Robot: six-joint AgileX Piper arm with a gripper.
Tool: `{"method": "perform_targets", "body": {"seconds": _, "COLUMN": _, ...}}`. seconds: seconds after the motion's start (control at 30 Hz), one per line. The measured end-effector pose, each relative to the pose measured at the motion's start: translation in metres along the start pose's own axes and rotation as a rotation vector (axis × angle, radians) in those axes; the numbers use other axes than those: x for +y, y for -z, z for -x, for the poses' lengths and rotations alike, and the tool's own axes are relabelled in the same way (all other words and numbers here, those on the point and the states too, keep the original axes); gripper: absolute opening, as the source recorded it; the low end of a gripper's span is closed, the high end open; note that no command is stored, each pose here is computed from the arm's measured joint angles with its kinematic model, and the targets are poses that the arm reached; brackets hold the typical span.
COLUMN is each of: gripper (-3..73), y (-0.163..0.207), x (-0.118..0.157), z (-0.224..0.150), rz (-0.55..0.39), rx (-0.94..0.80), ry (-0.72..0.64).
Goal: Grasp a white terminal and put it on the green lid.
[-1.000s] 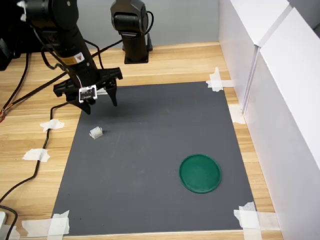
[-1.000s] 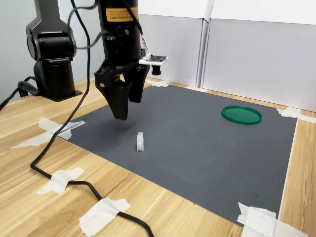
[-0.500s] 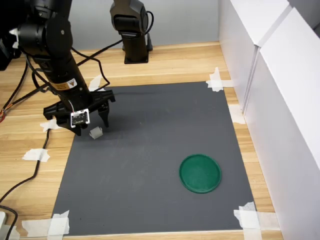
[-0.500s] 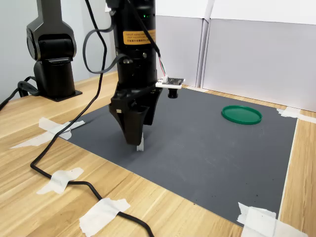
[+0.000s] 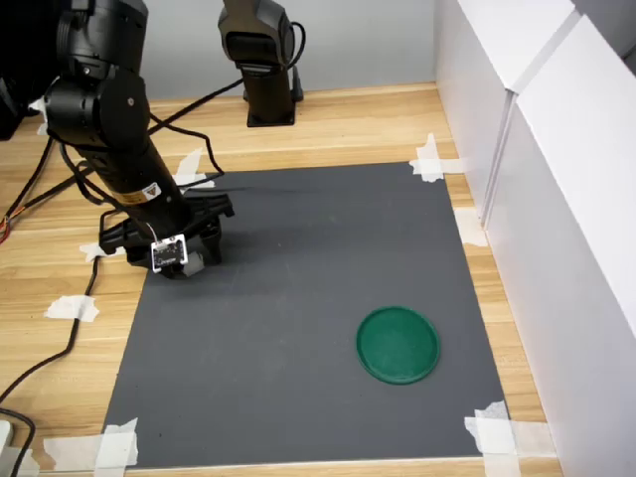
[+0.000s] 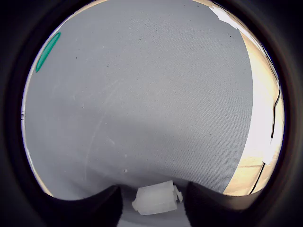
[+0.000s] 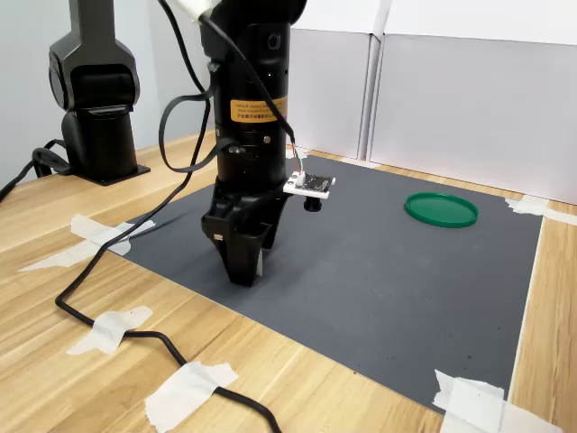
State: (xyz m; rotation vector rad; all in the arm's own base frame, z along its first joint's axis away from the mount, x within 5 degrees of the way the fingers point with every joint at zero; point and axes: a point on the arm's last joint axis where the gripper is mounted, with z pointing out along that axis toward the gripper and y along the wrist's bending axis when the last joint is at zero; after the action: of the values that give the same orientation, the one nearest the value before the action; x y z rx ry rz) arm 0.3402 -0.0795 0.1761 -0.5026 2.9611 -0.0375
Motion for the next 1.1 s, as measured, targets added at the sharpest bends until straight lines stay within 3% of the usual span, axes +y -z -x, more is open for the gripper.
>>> {"method": "perform_targets", "body": {"seconds": 0.13, "gripper": 31.2, "y": 0.000, "x": 0.000, "z": 0.000, "rz": 0.002, "rx": 0.000, "ry": -0.003}}
{"method": "perform_targets", "body": {"seconds": 0.17, "gripper": 29.5, "y": 0.000, "x": 0.000, "z": 0.000, "rz": 0.002, "rx": -0.001, "ry": -0.007}}
{"method": "perform_targets", "body": {"seconds": 0.37, "gripper": 29.8, "y": 0.011, "x": 0.012, "z": 0.010, "rz": -0.002, "rx": -0.021, "ry": 0.008}}
{"method": "perform_targets", "body": {"seconds": 0.83, "gripper": 29.8, "y": 0.067, "x": 0.137, "z": 0.104, "rz": 0.072, "rx": -0.248, "ry": 0.299}}
{"method": "perform_targets", "body": {"seconds": 1.1, "gripper": 29.8, "y": 0.052, "x": 0.168, "z": 0.134, "rz": 0.099, "rx": -0.254, "ry": 0.370}}
